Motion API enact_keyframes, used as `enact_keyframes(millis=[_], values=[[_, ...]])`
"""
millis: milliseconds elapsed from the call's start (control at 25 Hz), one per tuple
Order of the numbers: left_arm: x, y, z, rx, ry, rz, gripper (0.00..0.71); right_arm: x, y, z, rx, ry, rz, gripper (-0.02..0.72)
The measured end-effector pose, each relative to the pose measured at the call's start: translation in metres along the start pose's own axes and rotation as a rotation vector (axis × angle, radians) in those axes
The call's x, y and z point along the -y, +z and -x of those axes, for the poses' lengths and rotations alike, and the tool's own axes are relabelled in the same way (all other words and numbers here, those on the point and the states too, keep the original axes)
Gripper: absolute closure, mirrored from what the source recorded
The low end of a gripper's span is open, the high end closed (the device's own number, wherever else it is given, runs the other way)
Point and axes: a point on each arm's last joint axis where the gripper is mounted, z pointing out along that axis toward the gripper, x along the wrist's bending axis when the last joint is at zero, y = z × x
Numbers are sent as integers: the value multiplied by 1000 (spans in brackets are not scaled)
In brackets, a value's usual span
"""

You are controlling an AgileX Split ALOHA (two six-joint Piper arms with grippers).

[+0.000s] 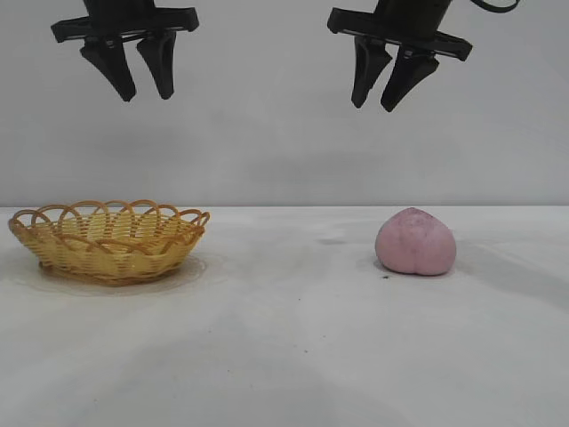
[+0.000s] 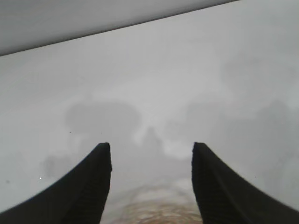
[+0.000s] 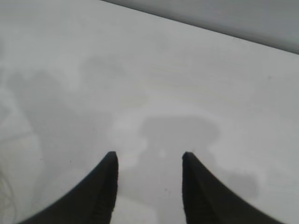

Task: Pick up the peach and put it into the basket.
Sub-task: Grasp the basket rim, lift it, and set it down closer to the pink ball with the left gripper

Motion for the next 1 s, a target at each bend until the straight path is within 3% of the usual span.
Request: enact_keyframes(millis=[440,600,720,880,1000], values=[[0,0,0,0,2,-2,329,0,0,0,0,0,0,405],[5,0,-4,-26,18,-51,329,1,0,0,2,-3,-6,405],[13,1,-22,-31,-18,-117,329,2,0,1,4,-3,-19,405],[32,3,-55,33,-33,-224,329,5,-1,6,6,4,-56,405],[47,4,-66,56,17,-317,329,6,-1,8,10,4,-67,405]])
